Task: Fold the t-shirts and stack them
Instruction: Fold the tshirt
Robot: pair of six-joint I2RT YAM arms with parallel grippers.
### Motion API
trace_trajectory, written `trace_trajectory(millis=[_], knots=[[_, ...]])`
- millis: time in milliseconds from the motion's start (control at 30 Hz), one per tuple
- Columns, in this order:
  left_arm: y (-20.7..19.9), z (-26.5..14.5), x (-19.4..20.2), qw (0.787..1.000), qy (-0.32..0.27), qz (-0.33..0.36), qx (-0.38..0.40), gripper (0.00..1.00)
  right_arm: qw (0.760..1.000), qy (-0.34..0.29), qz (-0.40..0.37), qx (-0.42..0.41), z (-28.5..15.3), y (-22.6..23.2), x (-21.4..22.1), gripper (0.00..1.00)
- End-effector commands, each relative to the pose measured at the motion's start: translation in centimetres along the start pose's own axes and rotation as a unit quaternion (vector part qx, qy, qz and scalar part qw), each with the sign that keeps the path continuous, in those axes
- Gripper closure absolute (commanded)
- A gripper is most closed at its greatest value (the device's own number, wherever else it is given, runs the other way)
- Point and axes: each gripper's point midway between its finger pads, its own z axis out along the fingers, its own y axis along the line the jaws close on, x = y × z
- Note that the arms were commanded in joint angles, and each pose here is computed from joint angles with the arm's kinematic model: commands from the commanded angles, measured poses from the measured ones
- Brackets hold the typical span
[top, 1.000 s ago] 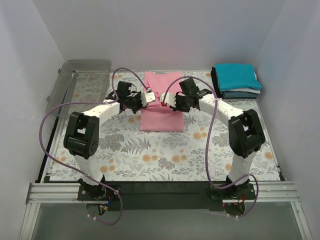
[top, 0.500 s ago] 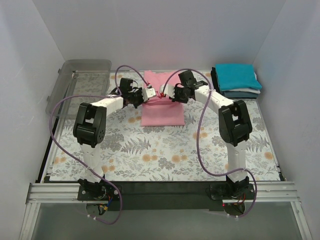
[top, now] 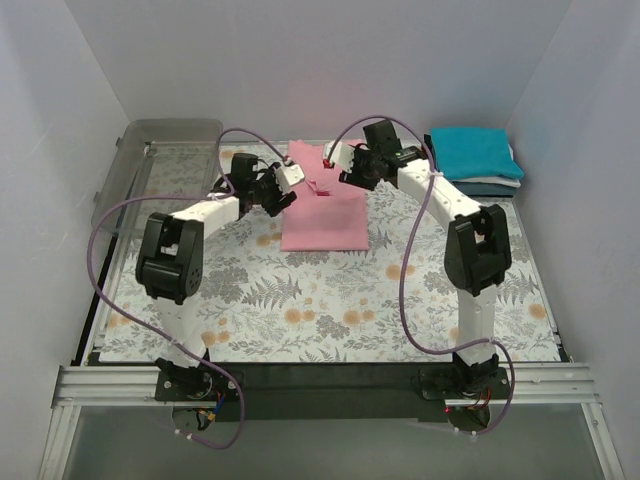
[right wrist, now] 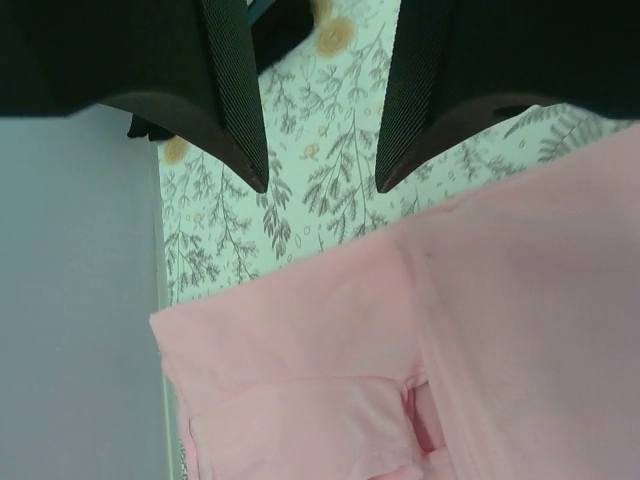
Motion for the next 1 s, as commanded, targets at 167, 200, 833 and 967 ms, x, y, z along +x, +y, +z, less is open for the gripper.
trace_trajectory(millis=[167, 200, 833, 967], knots=[[-6.2, -8.0, -4.4, 0.996, -0.061, -0.041, 0.059, 0.59, 0.993, -0.035, 0.092, -0.062, -6.4, 6.4, -1.5, 0.64], [-7.2, -8.0, -4.0, 0.994, -0.056, -0.059, 0.067, 0.62, 0.991, -0.035, 0.106, -0.071, -6.1, 7.0, -1.5, 0.66], [-10.5, -1.4, 3.3, 0.986, 0.068, -0.134, 0.076, 0.69, 0.946, 0.065, 0.262, -0.177, 2.3, 15.1, 4.3, 0.86], [-14.3, -3.1, 3.8, 0.987, 0.08, -0.081, 0.111, 0.73, 0.934, 0.085, 0.273, -0.212, 1.1, 18.9, 5.9, 0.9]])
